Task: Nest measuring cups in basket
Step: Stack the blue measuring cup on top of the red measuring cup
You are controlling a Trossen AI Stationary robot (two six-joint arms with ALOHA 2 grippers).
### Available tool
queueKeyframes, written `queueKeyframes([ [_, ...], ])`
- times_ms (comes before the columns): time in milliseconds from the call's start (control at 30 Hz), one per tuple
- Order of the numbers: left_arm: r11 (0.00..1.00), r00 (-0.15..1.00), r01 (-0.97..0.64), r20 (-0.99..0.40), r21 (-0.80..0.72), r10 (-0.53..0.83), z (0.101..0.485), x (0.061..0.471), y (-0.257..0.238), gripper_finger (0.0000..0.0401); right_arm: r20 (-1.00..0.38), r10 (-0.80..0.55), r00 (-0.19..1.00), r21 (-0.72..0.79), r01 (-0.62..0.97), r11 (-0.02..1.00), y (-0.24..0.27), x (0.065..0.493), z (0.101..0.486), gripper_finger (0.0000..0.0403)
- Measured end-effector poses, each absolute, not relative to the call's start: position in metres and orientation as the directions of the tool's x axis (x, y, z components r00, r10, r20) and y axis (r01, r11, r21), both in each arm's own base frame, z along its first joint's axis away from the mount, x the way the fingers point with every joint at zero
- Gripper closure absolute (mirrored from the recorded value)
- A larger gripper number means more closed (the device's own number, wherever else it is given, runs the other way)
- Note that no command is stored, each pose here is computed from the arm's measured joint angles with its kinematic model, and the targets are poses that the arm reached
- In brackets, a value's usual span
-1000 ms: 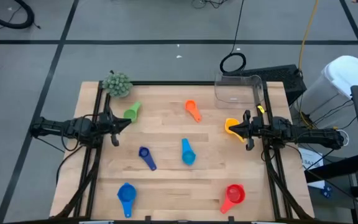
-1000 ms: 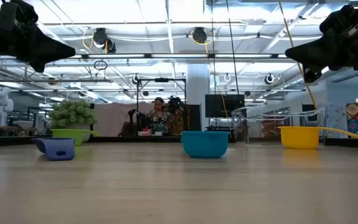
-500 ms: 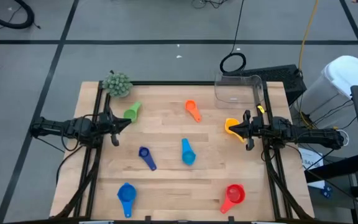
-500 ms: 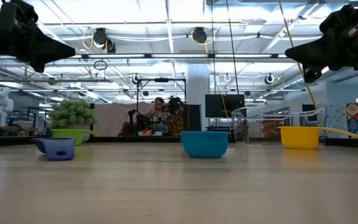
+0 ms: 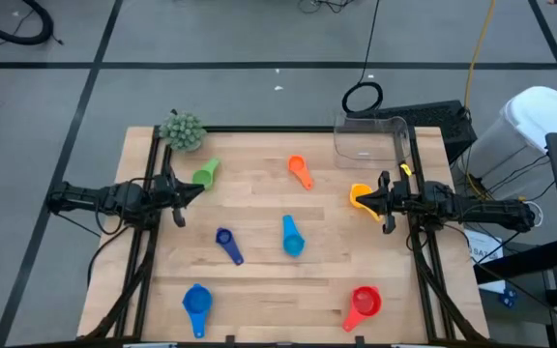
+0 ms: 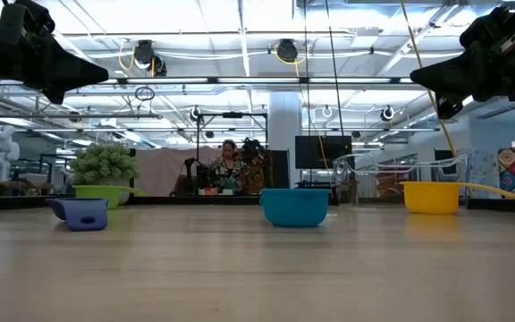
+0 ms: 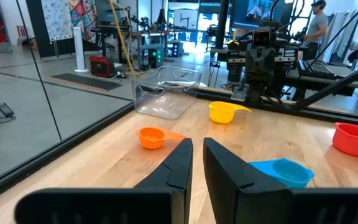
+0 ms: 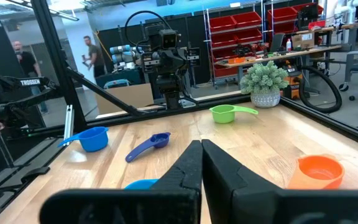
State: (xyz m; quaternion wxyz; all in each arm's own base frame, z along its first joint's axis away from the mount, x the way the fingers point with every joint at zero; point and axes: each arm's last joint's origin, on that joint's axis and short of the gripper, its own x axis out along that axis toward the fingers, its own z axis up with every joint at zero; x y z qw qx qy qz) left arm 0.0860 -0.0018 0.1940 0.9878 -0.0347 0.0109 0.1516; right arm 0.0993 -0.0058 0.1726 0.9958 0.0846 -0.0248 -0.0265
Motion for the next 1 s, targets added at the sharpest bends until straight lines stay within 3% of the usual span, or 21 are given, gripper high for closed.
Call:
queueKeyframes([
  [133,0.942,0.947,-0.313,0.028,-0.123,0.319,0.2,0.086,-0.001,0.0359,0.045,-0.057,0.997,0.17,0.049,0.984,-0.006,0.099,0.173,0.0403],
  [367,0.858,0.936,-0.216,0.153,-0.466,0.318,0.214,0.085,-0.001,0.0359,0.045,-0.057,0.997,0.17,0.049,0.984,-0.006,0.099,0.173,0.0403],
  [533,0.926,0.965,-0.07,0.209,-0.37,0.157,0.241,0.077,-0.004,0.0359,0.045,-0.057,0.997,0.17,0.049,0.984,-0.006,0.099,0.173,0.0403],
  [600,0.941,0.98,-0.057,0.163,-0.333,0.117,0.255,0.075,-0.005,0.0359,0.045,-0.057,0.997,0.17,0.048,0.984,-0.006,0.099,0.173,0.0403],
  [800,0.958,0.986,-0.144,-0.119,-0.248,0.117,0.314,0.089,-0.007,0.0359,0.045,-0.057,0.997,0.17,0.048,0.984,-0.006,0.099,0.173,0.0403],
  [1000,0.989,0.989,-0.123,-0.086,-0.077,0.117,0.382,0.12,-0.012,0.0359,0.045,-0.057,0.997,0.17,0.048,0.984,-0.006,0.099,0.173,0.0403],
])
